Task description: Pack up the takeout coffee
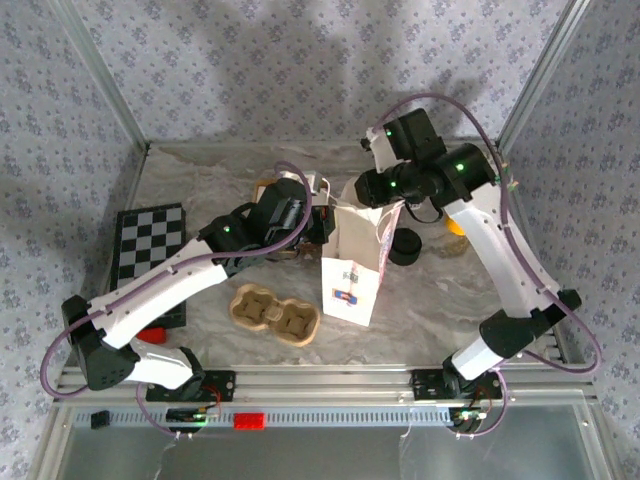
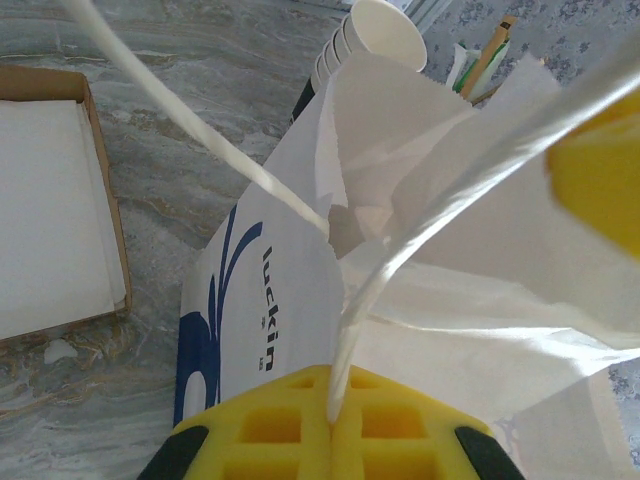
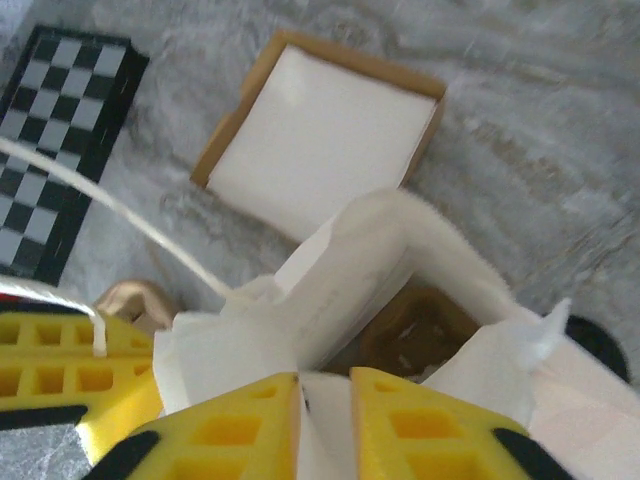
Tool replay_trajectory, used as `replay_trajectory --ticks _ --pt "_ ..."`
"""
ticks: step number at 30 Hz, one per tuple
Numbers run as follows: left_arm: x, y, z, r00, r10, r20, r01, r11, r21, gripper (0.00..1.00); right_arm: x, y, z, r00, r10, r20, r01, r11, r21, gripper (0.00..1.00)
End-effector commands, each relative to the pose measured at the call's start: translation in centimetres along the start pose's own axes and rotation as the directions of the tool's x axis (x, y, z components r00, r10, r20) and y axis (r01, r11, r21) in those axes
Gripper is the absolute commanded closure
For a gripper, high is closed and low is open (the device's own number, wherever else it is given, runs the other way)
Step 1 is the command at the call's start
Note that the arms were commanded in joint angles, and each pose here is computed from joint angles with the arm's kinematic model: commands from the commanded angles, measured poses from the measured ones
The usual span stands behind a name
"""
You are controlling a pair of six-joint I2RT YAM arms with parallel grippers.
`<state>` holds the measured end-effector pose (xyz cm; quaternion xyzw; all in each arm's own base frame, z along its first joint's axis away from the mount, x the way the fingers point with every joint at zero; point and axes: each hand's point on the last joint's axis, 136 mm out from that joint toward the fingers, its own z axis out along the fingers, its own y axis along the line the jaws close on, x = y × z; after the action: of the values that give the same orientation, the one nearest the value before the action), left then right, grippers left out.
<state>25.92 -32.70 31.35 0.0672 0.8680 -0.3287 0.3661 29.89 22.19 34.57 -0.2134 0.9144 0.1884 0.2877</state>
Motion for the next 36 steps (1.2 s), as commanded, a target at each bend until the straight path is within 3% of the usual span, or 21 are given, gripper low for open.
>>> replay_trajectory --ticks 1,7,16,26,31,36 --pt "-1.1 -0.7 -1.4 0.999 -0.008 0.046 0.007 1.0 0.023 0.97 2.8 1.3 -0.5 0.991 -0.058 -0.119 0.048 0.995 -0.084 0.85" --pt "-1.2 -0.6 -1.5 0.998 -0.021 0.053 0.02 1.0 0.019 0.97 5.1 0.6 1.2 0.973 -0.076 -0.219 0.062 0.996 -0.071 0.9" --pt "-1.2 -0.8 -1.4 0.998 -0.027 0.053 0.026 0.999 0.03 0.97 6.4 0.3 3.8 0.955 -0.097 -0.28 0.073 0.993 -0.095 0.9" --pt "-1.4 -0.7 -1.4 0.998 -0.02 0.056 0.019 1.0 0.018 0.96 -0.2 1.1 -2.3 0.997 -0.078 0.004 0.078 0.994 -0.078 0.5" --pt "-1.3 -0.6 -1.4 0.998 -0.018 0.054 0.017 1.0 0.016 0.92 0.0 0.4 -3.1 0.999 -0.048 -0.002 0.048 0.995 -0.09 0.5" --pt "-1.2 -0.6 -1.3 0.999 -0.019 0.049 0.019 1.0 0.014 0.91 2.5 2.8 -2.2 0.98 -0.163 -0.115 0.139 0.971 -0.195 0.68"
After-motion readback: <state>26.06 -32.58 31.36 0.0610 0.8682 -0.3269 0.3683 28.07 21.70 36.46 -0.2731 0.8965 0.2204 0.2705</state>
